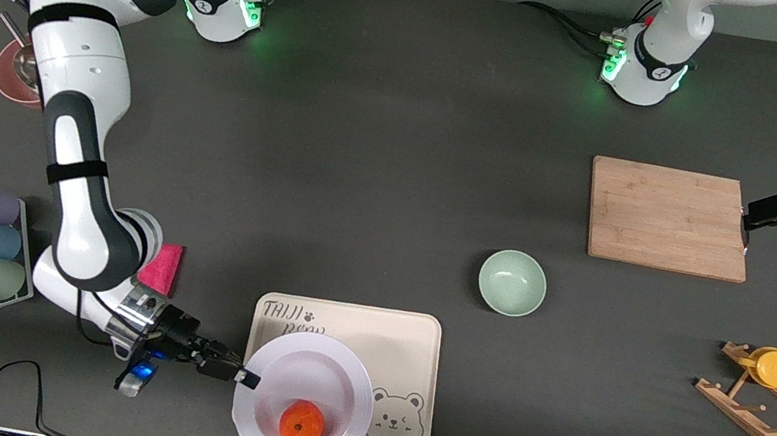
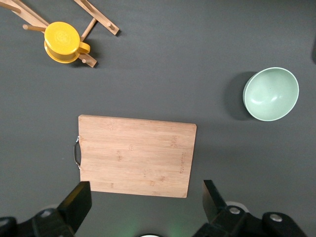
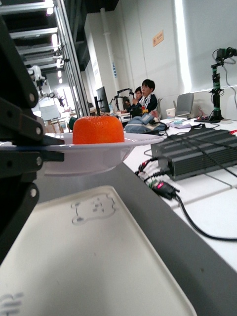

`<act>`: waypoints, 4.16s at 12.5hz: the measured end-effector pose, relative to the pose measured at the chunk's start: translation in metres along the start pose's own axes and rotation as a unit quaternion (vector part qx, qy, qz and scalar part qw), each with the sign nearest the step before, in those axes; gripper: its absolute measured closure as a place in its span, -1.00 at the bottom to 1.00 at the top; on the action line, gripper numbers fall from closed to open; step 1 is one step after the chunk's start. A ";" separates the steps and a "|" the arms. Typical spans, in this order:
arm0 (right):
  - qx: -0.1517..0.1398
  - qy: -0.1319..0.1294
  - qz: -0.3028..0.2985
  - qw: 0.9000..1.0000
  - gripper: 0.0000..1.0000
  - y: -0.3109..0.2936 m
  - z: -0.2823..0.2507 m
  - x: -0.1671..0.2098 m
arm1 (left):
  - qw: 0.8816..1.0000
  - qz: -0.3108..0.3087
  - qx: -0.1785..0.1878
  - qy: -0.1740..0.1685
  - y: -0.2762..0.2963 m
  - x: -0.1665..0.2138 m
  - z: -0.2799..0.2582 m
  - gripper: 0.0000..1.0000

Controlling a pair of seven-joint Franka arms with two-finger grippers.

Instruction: Place orange and plate with both arms

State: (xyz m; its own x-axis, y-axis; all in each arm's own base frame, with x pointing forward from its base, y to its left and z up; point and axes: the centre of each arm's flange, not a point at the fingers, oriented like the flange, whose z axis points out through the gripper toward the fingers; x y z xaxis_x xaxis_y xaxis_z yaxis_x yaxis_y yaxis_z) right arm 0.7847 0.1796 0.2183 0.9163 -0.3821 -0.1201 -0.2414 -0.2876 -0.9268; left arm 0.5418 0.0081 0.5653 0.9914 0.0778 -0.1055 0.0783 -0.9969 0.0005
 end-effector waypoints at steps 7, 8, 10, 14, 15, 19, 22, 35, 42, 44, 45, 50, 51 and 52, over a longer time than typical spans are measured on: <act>-0.022 -0.032 -0.041 0.998 0.90 0.076 0.048 -0.022 | 1.000 0.000 0.000 0.000 0.000 0.000 0.000 -1.00; -0.023 -0.036 -0.041 0.998 0.90 0.078 0.053 -0.025 | 1.000 0.000 0.000 0.000 0.000 0.000 0.000 -1.00; -0.023 -0.037 -0.044 0.998 0.90 0.076 0.057 -0.028 | 1.000 0.000 0.000 0.000 0.000 0.000 0.000 -1.00; -0.027 -0.035 -0.038 0.998 0.90 0.087 0.060 -0.029 | 1.000 0.000 -0.001 0.000 0.000 0.000 0.000 -1.00; -0.028 -0.035 -0.037 0.998 0.90 0.090 0.061 -0.029 | 1.000 0.000 -0.001 0.000 0.000 0.000 0.000 -1.00; -0.027 -0.034 -0.038 0.998 0.85 0.088 0.060 -0.028 | 1.000 0.000 -0.001 0.001 0.000 0.000 0.000 -1.00; -0.035 -0.036 -0.052 0.997 0.38 0.086 0.059 -0.026 | 1.000 0.000 -0.002 0.002 0.000 0.000 -0.001 -1.00; -0.296 -0.091 -0.144 0.940 -1.00 -0.070 -0.056 -0.002 | 1.000 0.000 -0.002 0.002 0.001 0.001 -0.001 -1.00; -0.473 -0.096 -0.185 0.856 -1.00 -0.139 -0.222 -0.063 | 1.000 0.006 -0.002 0.002 0.008 0.001 0.000 -1.00; -0.492 -0.084 -0.202 0.843 -1.00 -0.150 -0.277 -0.088 | 1.000 0.006 -0.002 0.002 0.008 0.002 0.001 -1.00; -0.494 -0.077 -0.201 0.843 -1.00 -0.152 -0.302 -0.102 | 1.000 0.005 -0.002 0.001 0.007 0.003 0.002 -1.00; -0.521 -0.082 -0.169 0.833 -1.00 -0.153 -0.343 -0.165 | 1.000 0.005 -0.003 0.000 0.007 0.005 0.004 -1.00; -0.529 -0.085 -0.159 0.829 -1.00 -0.161 -0.343 -0.178 | 1.000 0.006 -0.002 0.000 0.008 0.005 0.005 -1.00; -0.539 -0.086 -0.150 0.824 -1.00 -0.174 -0.339 -0.193 | 1.000 0.007 -0.002 0.000 0.009 0.005 0.005 -1.00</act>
State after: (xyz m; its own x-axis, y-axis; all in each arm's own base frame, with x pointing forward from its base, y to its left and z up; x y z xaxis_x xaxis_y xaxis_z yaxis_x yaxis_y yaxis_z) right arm 0.5416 0.0052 0.5235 0.9958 -0.0492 -0.0772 -0.0554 -0.9953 -0.0799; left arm 0.5473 -0.0005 0.5599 0.9923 0.0635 -0.1063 0.0644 -0.9979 0.0056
